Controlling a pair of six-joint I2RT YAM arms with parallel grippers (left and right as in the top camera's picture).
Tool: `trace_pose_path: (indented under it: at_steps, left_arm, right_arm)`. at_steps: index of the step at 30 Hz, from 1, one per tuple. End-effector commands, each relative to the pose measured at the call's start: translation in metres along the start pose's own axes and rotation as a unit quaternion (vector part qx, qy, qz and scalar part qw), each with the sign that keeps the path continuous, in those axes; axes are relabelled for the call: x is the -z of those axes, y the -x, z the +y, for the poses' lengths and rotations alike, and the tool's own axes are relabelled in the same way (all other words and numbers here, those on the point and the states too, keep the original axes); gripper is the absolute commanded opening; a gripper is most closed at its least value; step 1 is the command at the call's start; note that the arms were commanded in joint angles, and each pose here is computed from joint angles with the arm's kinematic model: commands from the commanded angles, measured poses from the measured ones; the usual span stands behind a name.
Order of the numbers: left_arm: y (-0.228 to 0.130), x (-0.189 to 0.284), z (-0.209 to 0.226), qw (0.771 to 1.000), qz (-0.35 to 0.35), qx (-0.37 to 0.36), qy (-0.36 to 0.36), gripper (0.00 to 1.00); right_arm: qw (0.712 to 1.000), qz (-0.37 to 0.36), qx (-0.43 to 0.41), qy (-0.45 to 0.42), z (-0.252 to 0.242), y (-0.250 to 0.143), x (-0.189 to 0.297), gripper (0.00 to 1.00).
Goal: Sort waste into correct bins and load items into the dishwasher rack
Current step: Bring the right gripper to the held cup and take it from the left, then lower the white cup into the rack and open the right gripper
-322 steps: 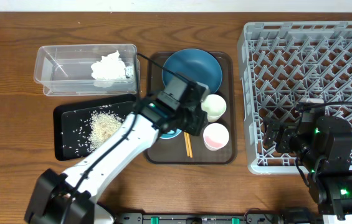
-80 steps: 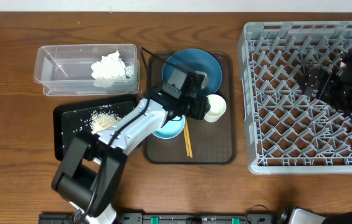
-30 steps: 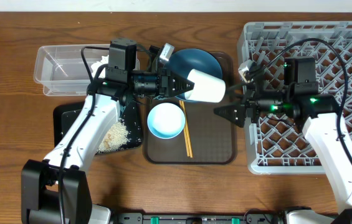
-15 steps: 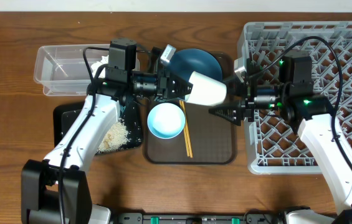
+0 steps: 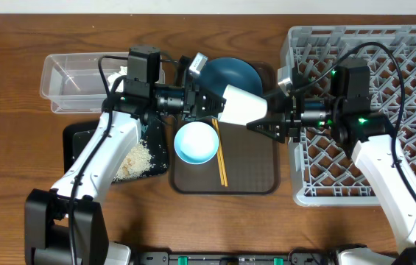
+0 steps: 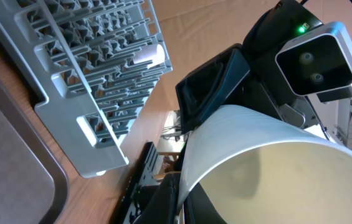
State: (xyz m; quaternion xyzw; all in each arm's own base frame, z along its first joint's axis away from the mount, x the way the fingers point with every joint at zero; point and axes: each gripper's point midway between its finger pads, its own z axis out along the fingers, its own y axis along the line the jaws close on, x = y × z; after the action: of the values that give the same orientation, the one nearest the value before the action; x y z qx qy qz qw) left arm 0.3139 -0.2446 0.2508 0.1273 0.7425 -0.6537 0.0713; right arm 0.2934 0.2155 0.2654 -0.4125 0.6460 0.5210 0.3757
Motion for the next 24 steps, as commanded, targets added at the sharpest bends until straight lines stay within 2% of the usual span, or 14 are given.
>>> trace_pose_path:
  at_steps: [1, 4, 6, 7, 10, 12, 14, 17, 20, 24]
  left_arm:
    - [0.0, 0.0, -0.001, 1.0, 0.003, 0.004, -0.004, 0.06]
    - [0.0, 0.0, -0.001, 1.0, 0.003, 0.004, -0.003, 0.07]
    - [0.002, 0.0, 0.002, 1.0, -0.002, 0.004, 0.003, 0.17]
    - [0.004, 0.0, 0.004, 1.0, -0.008, 0.0, 0.011, 0.32]
    - [0.012, 0.001, 0.019, 0.998, -0.032, -0.02, 0.053, 0.4]
    - [0.017, 0.005, 0.041, 0.992, -0.058, -0.008, 0.111, 0.43]
    - [0.019, 0.015, 0.071, 0.978, -0.083, 0.01, 0.192, 0.46]
    - [0.013, 0.034, 0.108, 0.949, -0.098, 0.033, 0.298, 0.47]
    - [0.001, 0.047, 0.123, 0.931, -0.086, 0.037, 0.353, 0.49]
    - [-0.013, 0.071, 0.134, 0.899, -0.079, 0.038, 0.429, 0.52]
  right_arm:
    - [1.0, -0.006, 0.013, 0.028, 0.009, 0.003, -0.004, 0.56]
    - [1.0, -0.005, 0.013, 0.027, 0.009, 0.003, -0.004, 0.49]
    - [1.0, -0.002, 0.006, 0.015, 0.004, 0.001, -0.004, 0.43]
    - [1.0, 0.004, -0.011, -0.004, -0.002, -0.001, -0.005, 0.43]
    - [0.996, 0.024, -0.056, -0.064, -0.022, -0.011, -0.003, 0.44]
    - [0.992, 0.035, -0.077, -0.098, -0.032, -0.018, 0.0, 0.43]
    - [0.986, 0.047, -0.092, -0.132, -0.042, -0.025, 0.004, 0.41]
    - [0.97, 0.064, -0.128, -0.196, -0.06, -0.037, 0.018, 0.4]
    - [0.948, 0.086, -0.16, -0.261, -0.072, -0.046, 0.042, 0.41]
    - [0.904, 0.122, -0.2, -0.359, -0.085, -0.05, 0.085, 0.4]
